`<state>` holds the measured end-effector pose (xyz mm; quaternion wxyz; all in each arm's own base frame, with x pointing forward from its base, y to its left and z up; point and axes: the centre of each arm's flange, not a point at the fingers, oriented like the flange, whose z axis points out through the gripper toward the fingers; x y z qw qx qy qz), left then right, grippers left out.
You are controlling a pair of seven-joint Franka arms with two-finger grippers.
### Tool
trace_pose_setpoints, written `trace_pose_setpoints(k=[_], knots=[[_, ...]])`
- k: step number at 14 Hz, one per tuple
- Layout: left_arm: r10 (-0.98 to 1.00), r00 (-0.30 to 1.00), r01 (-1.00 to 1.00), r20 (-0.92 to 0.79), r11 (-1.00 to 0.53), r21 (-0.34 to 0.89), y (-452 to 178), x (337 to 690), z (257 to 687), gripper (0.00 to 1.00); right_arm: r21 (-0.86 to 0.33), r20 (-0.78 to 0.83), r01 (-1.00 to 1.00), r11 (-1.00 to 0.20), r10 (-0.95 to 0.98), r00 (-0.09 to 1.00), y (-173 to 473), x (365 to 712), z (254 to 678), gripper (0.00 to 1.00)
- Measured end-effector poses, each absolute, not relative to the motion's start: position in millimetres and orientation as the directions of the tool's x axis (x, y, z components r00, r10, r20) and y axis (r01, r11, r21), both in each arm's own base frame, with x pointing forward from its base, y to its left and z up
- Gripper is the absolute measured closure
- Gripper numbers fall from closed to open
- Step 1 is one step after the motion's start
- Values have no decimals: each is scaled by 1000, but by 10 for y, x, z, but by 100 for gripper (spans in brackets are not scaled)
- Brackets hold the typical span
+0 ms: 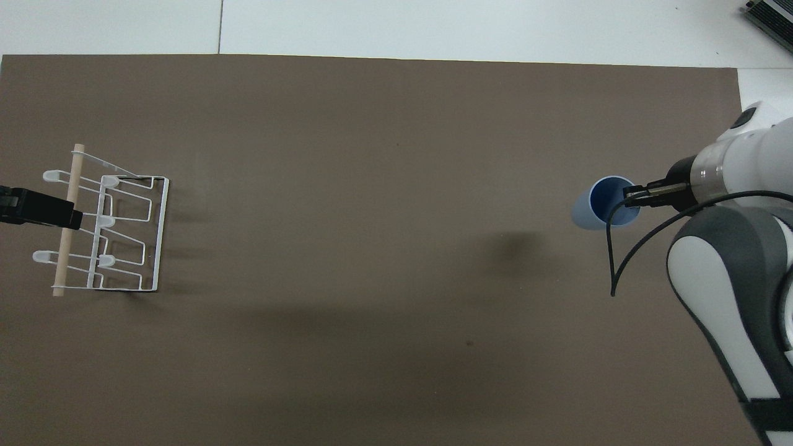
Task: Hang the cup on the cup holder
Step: 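Lift the cup and carry it toward the left gripper near the rack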
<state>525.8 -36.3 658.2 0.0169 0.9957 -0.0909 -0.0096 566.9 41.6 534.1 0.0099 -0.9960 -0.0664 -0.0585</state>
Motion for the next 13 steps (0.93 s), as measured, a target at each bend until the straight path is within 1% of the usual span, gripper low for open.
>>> trace_pose_setpoints(k=[1,2,3,5,7,8,9,11,13], knots=[[-181,983,-181,-16,-983,35,-363,5258,6582,0,-34,158,149,-988,142,977,669,5638,5563,96],[-181,983,-181,-16,-983,35,-363,5258,6582,0,-86,197,149,-985,129,972,961,5586,5834,96],[-181,983,-181,-16,-983,35,-363,5258,6582,0,-163,227,137,-977,98,969,1244,5518,6111,96],[-181,983,-181,-16,-983,35,-363,5258,6582,0,-372,244,112,-921,20,970,1624,5430,6452,96],[-181,983,-181,-16,-983,35,-363,5258,6582,0,-577,255,93,-811,-71,964,1860,5445,6618,96],[-181,983,-181,-16,-983,35,-363,5258,6582,0,-644,258,76,-761,-123,958,2040,5446,6676,96],[-181,983,-181,-16,-983,35,-363,5258,6582,0,-693,254,47,-719,-183,950,2288,5419,6729,96],[-181,983,-181,-16,-983,35,-363,5258,6582,0,-765,222,-14,-644,-284,933,2911,5248,6796,96],[-181,983,-181,-16,-983,35,-363,5258,6582,0,-804,160,-67,-590,-324,932,3361,5047,6800,96]])
